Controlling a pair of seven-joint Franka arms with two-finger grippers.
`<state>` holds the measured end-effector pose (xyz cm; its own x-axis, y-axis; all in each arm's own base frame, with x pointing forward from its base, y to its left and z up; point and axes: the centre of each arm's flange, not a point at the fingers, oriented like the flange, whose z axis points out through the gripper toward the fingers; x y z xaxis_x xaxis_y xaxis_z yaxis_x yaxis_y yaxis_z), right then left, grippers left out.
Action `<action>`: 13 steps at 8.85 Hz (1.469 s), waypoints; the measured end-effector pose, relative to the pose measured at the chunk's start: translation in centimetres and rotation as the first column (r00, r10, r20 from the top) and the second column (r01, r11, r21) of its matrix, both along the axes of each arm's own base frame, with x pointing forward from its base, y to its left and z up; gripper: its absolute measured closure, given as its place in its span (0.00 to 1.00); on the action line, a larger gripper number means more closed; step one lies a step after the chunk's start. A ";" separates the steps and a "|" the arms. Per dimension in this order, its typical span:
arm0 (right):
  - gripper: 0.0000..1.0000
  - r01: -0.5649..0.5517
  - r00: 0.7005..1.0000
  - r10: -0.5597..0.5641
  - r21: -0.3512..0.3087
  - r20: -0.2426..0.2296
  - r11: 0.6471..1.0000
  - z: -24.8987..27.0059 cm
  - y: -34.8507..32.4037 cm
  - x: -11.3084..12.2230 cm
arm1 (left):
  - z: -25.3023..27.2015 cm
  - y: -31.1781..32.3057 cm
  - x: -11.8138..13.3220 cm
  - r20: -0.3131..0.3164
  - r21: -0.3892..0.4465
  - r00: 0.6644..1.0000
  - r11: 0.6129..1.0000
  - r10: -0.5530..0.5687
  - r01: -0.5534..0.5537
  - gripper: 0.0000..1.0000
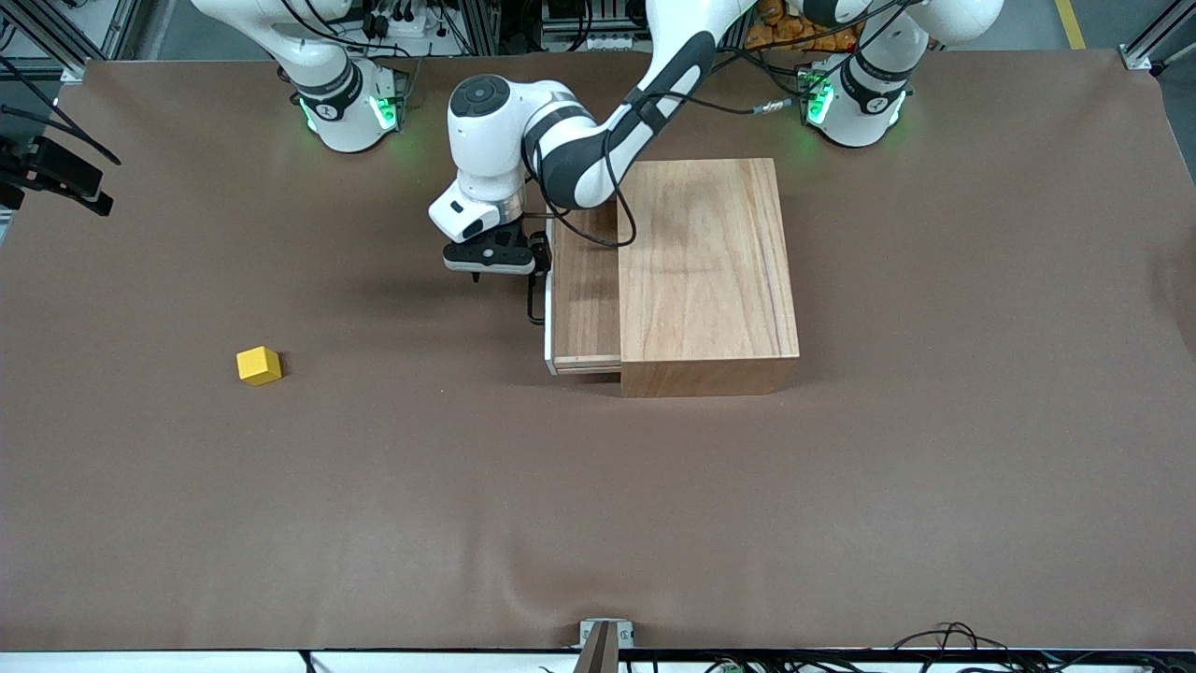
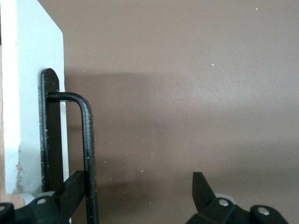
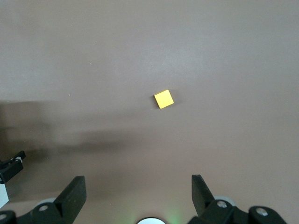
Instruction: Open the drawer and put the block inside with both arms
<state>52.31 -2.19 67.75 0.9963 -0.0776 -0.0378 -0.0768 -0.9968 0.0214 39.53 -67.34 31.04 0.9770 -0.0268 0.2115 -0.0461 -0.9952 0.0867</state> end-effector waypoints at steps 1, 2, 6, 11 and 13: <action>0.00 0.000 1.000 0.000 0.000 0.000 1.000 0.0 0.0 0.0 | -0.2 0.0 0.0 0.001 -0.001 1.000 1.000 -0.001 0.001 0.00; 0.00 0.000 1.000 0.000 0.000 0.000 1.000 0.0 0.0 0.0 | -0.2 0.0 0.0 0.001 -0.001 1.000 1.000 -0.001 0.001 0.00; 0.00 0.000 1.000 0.000 0.000 -0.001 1.000 0.0 0.0 0.0 | 0.1 -0.3 -0.1 0.007 -0.023 1.000 1.000 -0.004 0.004 0.00; 0.00 0.003 1.000 -0.003 0.000 -0.002 1.000 -0.1 -0.1 0.0 | 1.7 -1.5 -0.2 0.025 -0.087 1.000 0.996 -0.009 0.011 0.00; 0.00 0.003 1.000 -0.003 0.000 -0.009 1.000 -0.5 -0.2 0.3 | 4.8 -0.5 1.7 0.037 -0.103 0.999 0.994 0.026 -0.022 0.00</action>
<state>52.56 -2.35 67.29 0.9956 -0.0805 -0.0471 -0.0795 -0.9966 0.0219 41.27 -67.84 35.85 0.9683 0.0200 0.2489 -0.0278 -0.9819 0.1871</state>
